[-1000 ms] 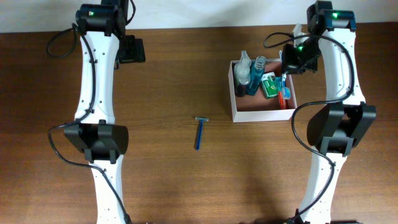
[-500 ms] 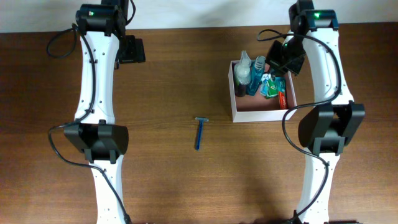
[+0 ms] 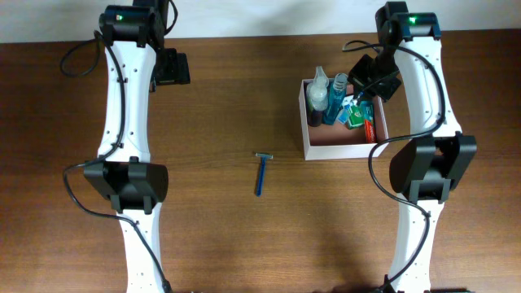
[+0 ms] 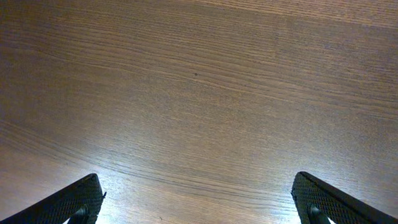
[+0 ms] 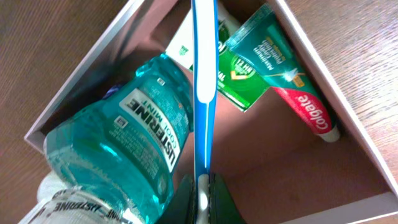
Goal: Pack container
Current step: 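Lower the toothbrush into the box and open the right gripper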
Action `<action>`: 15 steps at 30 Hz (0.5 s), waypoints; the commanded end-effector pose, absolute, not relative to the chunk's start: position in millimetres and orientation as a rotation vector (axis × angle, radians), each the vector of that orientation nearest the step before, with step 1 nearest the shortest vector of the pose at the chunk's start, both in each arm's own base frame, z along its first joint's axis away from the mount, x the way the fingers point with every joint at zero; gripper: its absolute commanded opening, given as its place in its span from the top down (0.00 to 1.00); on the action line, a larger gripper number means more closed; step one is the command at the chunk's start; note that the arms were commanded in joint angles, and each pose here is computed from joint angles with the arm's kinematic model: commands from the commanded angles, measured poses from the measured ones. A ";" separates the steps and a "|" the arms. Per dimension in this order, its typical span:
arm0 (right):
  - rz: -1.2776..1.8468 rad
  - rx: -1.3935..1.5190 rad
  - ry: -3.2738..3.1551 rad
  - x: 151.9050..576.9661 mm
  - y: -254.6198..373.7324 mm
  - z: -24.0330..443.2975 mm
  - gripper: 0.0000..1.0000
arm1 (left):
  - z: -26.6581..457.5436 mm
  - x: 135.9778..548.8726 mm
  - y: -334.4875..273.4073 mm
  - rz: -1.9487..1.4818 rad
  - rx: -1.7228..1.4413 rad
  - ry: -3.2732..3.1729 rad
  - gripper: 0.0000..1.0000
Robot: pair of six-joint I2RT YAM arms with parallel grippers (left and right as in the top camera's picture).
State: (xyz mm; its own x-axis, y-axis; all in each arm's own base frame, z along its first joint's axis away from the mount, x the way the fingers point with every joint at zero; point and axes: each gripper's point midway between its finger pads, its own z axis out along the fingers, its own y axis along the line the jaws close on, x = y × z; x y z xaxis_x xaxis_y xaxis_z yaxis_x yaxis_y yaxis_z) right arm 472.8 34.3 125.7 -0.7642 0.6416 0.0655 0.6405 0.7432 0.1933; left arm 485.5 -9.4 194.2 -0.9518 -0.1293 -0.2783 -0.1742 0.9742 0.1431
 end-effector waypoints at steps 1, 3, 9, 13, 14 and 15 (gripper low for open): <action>0.265 1.088 2.890 470.3 30.8 138.4 0.96 | 204.7 481.2 -9.0 0.234 -0.203 2.841 0.01; 0.262 1.088 2.889 470.4 30.5 138.2 0.72 | 204.8 481.2 -9.0 0.234 -0.204 2.841 0.01; 0.250 1.083 2.889 470.4 29.0 138.0 0.43 | 204.8 481.2 -9.0 0.234 -0.203 2.841 0.01; 0.252 1.084 2.883 471.2 28.0 139.3 0.43 | 204.8 481.3 -8.9 0.235 -0.203 2.841 0.01; 0.254 1.087 2.877 471.9 26.2 140.7 0.43 | 204.8 481.3 -9.0 0.235 -0.203 2.840 0.01; 0.255 1.088 2.873 472.0 24.6 142.6 0.43 | 204.8 481.3 -9.0 0.235 -0.203 2.840 0.01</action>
State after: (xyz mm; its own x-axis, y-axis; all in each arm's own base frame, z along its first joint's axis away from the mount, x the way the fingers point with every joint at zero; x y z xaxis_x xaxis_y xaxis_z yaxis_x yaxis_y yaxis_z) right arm 472.1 28.1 124.6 -0.7511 0.6585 0.0473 0.6562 0.7368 0.1631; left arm 484.0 -9.4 193.8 -0.9535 -0.1292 -0.2725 -0.1733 0.9742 0.1444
